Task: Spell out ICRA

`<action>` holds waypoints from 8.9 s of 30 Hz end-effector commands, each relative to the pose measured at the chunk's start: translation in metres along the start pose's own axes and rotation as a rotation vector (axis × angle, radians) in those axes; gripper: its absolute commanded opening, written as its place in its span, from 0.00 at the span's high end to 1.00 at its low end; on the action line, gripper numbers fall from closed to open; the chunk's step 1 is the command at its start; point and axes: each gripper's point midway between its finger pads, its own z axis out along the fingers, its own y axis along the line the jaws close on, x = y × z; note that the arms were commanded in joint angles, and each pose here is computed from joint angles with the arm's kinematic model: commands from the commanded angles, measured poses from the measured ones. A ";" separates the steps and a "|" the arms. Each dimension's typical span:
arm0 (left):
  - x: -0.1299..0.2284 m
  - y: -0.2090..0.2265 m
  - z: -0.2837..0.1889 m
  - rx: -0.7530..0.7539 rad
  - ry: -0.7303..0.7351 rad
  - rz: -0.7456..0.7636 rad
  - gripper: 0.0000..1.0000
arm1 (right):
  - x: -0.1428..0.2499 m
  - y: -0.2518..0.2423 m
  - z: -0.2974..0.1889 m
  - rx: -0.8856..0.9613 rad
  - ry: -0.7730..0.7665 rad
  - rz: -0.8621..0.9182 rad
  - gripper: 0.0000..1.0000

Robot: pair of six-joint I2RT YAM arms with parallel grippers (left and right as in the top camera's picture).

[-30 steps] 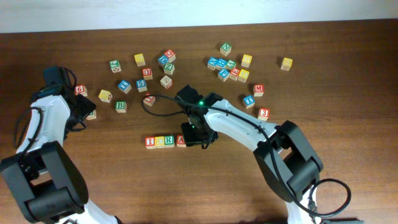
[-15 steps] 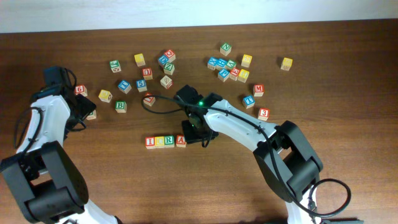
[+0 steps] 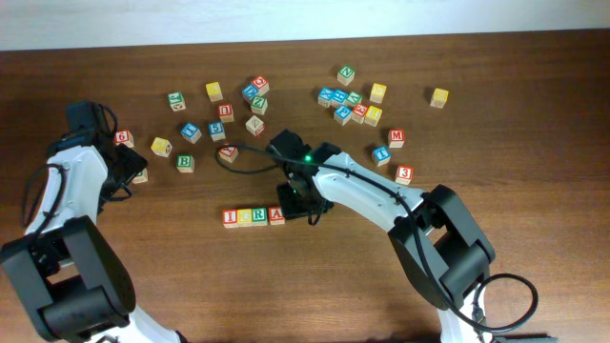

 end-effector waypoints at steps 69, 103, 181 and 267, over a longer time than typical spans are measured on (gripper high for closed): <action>-0.003 0.002 -0.007 0.005 -0.016 -0.009 0.01 | 0.010 -0.017 0.004 0.092 0.012 0.013 0.96; -0.003 0.002 -0.007 0.005 -0.016 -0.009 0.01 | 0.007 0.028 0.008 -0.073 -0.011 -0.039 0.95; -0.003 0.002 -0.007 0.005 -0.016 -0.009 0.01 | -0.046 -0.068 -0.007 0.230 -0.203 0.134 0.90; -0.014 0.003 -0.032 0.043 -0.076 -0.030 0.01 | -0.101 -0.176 -0.032 0.281 -0.314 0.217 0.02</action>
